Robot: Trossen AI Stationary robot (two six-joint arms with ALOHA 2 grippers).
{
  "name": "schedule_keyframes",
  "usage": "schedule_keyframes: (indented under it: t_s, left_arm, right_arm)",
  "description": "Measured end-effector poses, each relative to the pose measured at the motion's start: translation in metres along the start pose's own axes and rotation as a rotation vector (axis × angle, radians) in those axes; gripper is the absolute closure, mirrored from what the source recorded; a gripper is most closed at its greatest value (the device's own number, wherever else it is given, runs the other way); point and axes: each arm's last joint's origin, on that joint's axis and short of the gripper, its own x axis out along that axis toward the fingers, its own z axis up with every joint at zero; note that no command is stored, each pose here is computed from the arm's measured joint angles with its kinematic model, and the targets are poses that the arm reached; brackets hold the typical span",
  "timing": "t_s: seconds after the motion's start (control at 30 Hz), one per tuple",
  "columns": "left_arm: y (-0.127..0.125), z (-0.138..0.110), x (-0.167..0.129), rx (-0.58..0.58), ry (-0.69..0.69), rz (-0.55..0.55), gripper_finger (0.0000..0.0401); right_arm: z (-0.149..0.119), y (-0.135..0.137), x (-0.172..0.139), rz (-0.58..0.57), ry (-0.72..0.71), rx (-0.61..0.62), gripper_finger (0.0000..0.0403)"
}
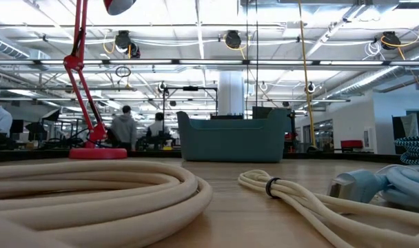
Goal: Pick & Place USB Port
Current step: Put the dark gray charger cable into the gray bin
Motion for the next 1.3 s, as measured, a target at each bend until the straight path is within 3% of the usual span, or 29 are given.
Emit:
schedule_keyframes:
  t_s: [0.57,0.97,1.1,1.3]
  left_arm:
    - [0.000,0.003,0.021,0.003,0.028,-0.040,0.0256]
    - [0.005,0.003,0.021,0.007,0.037,-0.018,0.0374]
    - [0.003,0.005,0.020,-0.015,0.032,-0.040,0.0385]
    - [-0.002,0.011,0.016,-0.059,0.033,-0.067,0.0376]
  right_arm:
    - [0.003,-0.010,0.004,-0.030,-0.011,-0.001,0.0385]
    - [0.004,-0.009,0.004,-0.003,-0.008,-0.028,0.0384]
    - [0.007,-0.005,0.003,0.090,-0.030,-0.078,0.0368]
    - [0.023,0.004,-0.009,0.164,-0.147,-0.076,0.0310]
